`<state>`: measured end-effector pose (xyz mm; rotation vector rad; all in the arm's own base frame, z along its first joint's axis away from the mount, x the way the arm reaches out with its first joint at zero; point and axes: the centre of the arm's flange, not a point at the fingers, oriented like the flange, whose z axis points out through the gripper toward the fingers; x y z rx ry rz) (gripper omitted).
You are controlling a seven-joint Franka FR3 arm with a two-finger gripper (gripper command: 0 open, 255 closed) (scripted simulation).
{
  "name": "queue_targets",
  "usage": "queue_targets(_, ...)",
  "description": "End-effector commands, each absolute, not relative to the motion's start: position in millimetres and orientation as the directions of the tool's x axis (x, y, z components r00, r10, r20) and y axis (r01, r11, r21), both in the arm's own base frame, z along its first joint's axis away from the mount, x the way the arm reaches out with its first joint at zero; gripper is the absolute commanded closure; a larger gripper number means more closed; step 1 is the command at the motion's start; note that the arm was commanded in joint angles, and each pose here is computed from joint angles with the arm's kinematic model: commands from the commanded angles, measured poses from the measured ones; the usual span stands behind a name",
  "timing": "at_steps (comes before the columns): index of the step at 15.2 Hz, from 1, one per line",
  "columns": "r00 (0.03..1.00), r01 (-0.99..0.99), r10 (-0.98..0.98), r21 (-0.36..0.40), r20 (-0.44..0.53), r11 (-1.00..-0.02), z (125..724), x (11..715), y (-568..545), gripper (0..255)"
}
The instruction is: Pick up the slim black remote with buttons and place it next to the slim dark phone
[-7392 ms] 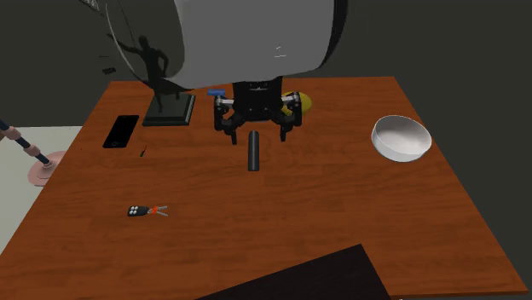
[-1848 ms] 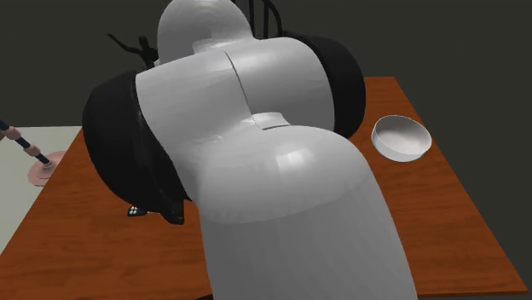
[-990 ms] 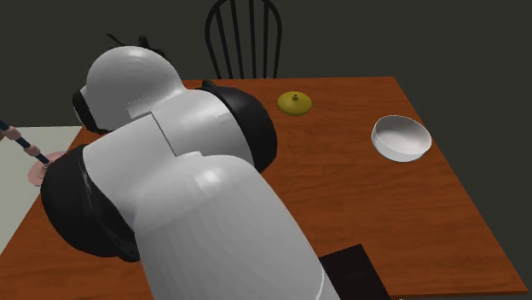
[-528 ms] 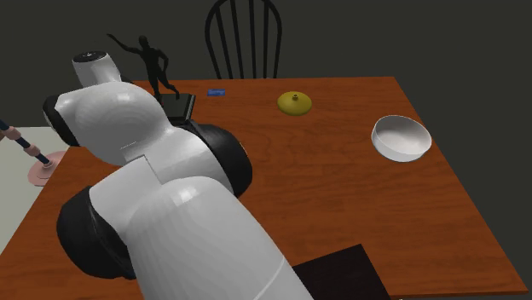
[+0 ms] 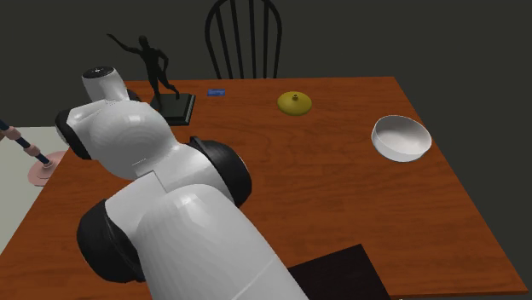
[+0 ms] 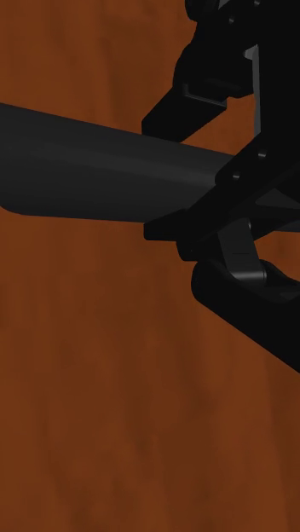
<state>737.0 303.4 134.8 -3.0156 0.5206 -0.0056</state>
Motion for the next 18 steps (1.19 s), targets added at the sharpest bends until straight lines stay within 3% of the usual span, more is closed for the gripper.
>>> queue_targets(1,0.942,-0.335,-0.335,-0.081,-0.01,-0.939,124.3,736.7,302.9,255)
queue_targets(12,0.942,-0.335,-0.335,-0.081,-0.01,-0.939,104.4,736.7,302.9,255)
queue_targets(13,0.942,-0.335,-0.335,-0.081,-0.01,-0.939,104.5,736.7,302.9,0)
queue_targets(18,0.942,-0.335,-0.335,-0.081,-0.01,-0.939,104.4,736.7,302.9,0)
